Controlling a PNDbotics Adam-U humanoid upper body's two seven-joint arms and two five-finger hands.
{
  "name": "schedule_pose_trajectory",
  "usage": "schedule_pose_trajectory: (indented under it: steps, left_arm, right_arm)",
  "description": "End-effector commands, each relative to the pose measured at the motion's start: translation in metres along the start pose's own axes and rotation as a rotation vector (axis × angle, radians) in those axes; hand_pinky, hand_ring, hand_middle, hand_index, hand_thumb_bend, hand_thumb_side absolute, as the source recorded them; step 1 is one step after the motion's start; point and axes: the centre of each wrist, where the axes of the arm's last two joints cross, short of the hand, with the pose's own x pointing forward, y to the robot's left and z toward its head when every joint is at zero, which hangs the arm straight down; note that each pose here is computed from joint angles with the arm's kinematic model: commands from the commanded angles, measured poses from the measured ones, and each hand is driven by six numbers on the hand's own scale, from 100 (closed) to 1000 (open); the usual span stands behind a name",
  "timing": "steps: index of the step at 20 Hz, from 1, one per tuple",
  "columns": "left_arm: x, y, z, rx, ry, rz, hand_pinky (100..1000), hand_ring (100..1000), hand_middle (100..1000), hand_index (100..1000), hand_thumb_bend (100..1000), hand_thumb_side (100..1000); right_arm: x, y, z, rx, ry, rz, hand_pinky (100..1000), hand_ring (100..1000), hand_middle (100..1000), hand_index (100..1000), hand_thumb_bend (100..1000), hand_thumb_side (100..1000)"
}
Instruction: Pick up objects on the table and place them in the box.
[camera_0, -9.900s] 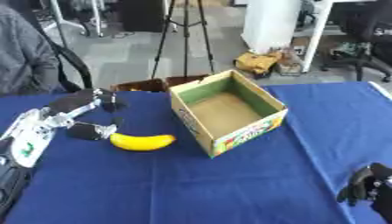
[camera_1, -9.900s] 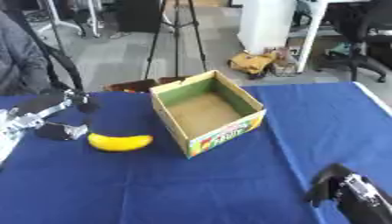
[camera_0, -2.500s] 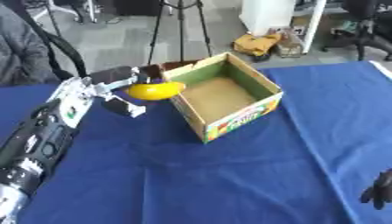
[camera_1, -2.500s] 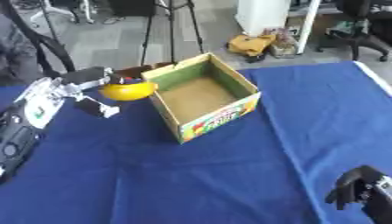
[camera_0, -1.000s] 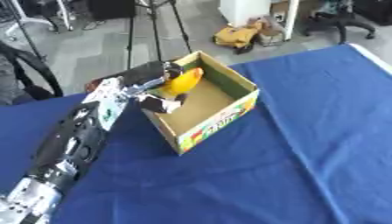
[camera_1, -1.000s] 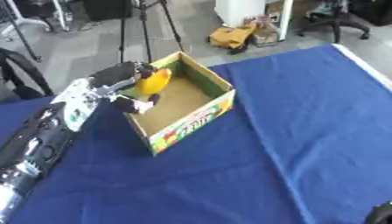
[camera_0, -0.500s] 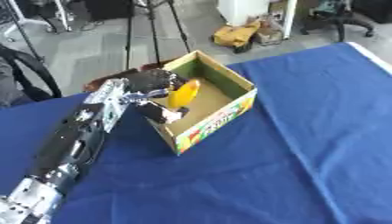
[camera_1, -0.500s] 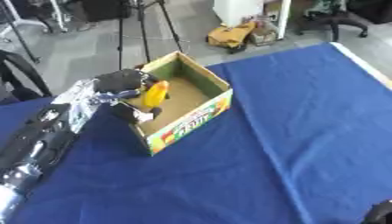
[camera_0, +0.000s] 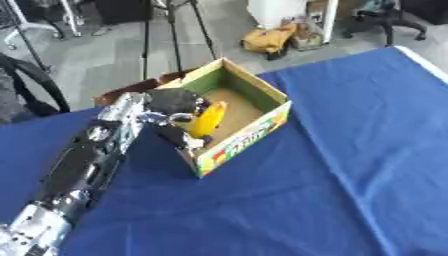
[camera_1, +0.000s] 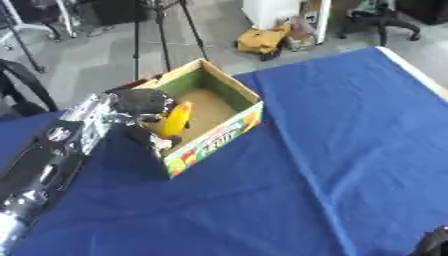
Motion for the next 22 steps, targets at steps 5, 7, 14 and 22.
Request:
schedule_pose_trajectory:
  steps: [5, 7, 14, 22]
  left_arm:
    - [-0.007, 0.011, 0.008, 0.033, 0.026, -0.043, 695, 749, 765, 879, 292, 1000]
    - [-0.007, 0.011, 0.008, 0.055, 0.035, -0.045, 690, 744, 753, 884, 383, 1000]
    - [-0.007, 0.010, 0.009, 0.130, 0.079, -0.047, 678, 735, 751, 922, 580, 1000]
    - [-0.007, -0.001, 0.008, 0.127, 0.074, -0.019, 785, 889, 901, 970, 568, 1000]
  right_arm:
    - [0.009, -0.003, -0.002, 0.005, -0.013, 0.025, 520, 378, 325, 567, 100, 824]
    - [0.009, -0.003, -0.002, 0.005, -0.014, 0.025, 520, 378, 325, 567, 100, 824]
    - [0.009, -0.004, -0.002, 0.004, -0.013, 0.026, 520, 378, 325, 567, 100, 824]
    - [0.009, -0.004, -0.002, 0.003, -0.015, 0.027, 520, 378, 325, 567, 100, 824]
